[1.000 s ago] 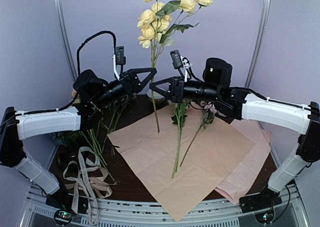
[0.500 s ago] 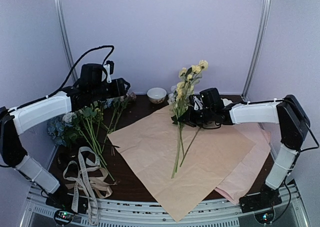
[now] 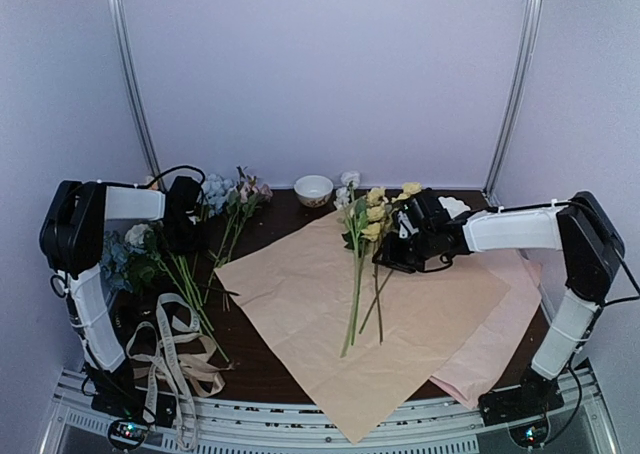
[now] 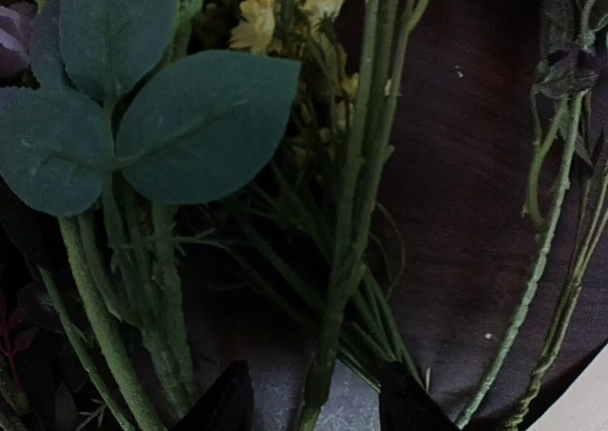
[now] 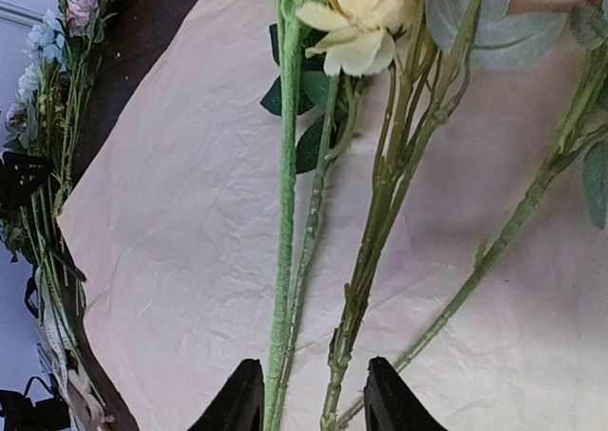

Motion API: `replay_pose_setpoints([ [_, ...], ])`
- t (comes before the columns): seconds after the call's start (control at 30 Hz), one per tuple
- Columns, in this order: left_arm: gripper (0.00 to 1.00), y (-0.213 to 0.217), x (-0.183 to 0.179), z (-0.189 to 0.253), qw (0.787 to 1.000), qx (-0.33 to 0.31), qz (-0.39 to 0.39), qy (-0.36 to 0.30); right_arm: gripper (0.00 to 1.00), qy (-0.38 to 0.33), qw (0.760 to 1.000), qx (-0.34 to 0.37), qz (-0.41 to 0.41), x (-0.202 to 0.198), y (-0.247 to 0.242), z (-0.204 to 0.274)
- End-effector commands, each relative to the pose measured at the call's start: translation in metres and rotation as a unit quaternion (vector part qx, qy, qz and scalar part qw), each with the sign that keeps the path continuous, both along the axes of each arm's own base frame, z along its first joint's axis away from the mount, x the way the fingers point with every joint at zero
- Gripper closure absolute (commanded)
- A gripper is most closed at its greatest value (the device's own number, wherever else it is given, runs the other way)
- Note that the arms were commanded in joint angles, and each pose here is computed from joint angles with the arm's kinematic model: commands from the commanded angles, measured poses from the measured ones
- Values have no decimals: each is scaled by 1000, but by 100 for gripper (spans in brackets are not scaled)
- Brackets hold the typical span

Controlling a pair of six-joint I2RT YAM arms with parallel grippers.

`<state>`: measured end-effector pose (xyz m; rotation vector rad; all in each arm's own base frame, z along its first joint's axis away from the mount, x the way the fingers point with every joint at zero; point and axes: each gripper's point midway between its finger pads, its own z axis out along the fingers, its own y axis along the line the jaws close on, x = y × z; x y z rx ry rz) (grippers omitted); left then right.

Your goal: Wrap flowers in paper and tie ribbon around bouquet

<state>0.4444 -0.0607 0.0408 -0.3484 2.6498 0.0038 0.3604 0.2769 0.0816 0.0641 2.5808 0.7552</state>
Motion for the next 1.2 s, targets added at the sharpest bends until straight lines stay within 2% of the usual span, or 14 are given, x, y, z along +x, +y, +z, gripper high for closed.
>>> replay_pose_setpoints([
  [0.0,52,14,13,12,1000,10,24,-12,64,-52,998,-30,-6,3,-16,32],
  [0.2,63,11,18,-10,1000,0,14,22,64,-58,998,-31,0,0,-18,39],
  [0.3,76,11,18,-12,1000,-1,15,24,64,-61,998,-27,2,-1,-18,43],
  [0.43,87,11,19,-9,1000,1,9,21,64,-71,997,-24,3,0,-19,53],
  [0.5,99,12,19,-7,1000,4,12,19,64,-76,997,-26,3,0,-19,57],
  [0.63,100,23,15,25,999,21,32,-19,64,-84,996,-30,3,0,-22,66],
  [0.83,100,26,9,109,988,31,23,-147,63,-99,995,-35,1,1,-25,77],
  [0.9,100,12,7,152,975,21,-8,-223,63,-107,994,-32,5,2,-23,83],
  [0.97,100,-16,3,194,951,0,-62,-304,63,-121,992,-24,16,3,-20,92],
  [1.07,100,-77,-20,266,885,-24,-170,-433,63,-154,987,1,36,2,-11,114],
  [1.17,100,-131,-56,322,811,-63,-265,-518,63,-201,975,53,82,-5,8,146],
])
